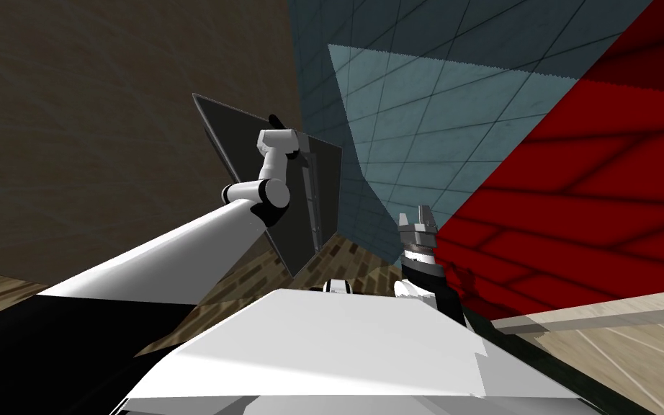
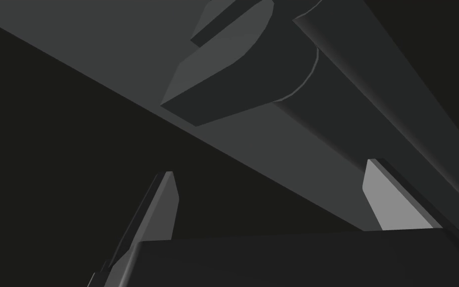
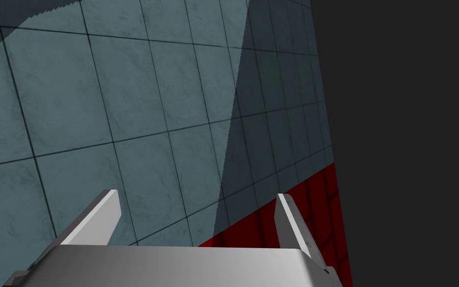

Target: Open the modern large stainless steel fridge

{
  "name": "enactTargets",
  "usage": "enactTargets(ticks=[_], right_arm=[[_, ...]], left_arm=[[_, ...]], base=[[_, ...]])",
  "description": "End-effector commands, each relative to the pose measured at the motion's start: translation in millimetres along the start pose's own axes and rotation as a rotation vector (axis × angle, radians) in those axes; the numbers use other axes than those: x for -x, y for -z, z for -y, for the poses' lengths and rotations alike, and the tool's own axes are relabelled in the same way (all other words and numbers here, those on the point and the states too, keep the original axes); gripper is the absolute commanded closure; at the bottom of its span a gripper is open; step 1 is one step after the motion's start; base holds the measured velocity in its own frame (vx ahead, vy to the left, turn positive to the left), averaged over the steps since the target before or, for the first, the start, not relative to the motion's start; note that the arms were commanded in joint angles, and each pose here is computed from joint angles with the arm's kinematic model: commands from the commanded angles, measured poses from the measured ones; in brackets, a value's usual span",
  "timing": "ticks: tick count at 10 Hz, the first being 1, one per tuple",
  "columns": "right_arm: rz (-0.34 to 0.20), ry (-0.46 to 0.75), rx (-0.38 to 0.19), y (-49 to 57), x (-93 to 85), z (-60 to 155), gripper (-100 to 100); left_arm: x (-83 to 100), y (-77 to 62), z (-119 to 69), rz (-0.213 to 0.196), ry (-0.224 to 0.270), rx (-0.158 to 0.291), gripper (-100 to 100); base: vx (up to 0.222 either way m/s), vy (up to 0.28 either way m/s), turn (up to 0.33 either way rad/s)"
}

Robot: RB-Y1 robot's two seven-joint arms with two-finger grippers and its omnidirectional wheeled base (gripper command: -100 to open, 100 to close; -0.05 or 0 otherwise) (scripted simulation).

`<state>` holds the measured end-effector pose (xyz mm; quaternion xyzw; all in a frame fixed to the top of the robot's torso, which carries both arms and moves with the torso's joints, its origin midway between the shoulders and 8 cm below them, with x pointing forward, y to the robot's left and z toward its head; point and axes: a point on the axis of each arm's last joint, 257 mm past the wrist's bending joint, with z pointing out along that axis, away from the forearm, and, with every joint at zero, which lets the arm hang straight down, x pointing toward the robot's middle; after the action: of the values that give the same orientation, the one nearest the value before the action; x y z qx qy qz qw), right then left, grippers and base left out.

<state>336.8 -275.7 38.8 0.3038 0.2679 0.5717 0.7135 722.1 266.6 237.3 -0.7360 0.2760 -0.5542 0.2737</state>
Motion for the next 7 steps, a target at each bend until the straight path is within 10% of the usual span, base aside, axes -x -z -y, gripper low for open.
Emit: enactTargets(ticks=[1,7], right_arm=[[0.0,0.0,0.0,0.0,0.0,0.0,0],[0.0,0.0,0.0,0.0,0.0,0.0,0]], left_arm=[[-22.6,7.7,11.5,-0.046,0.005,-0.028,-100],[-24.8,13.3,15.3,-0.035,0.013,-0.016,-100]], base=[[0.005,-0.001,0.022],[0.002,0.001,-0.007]])
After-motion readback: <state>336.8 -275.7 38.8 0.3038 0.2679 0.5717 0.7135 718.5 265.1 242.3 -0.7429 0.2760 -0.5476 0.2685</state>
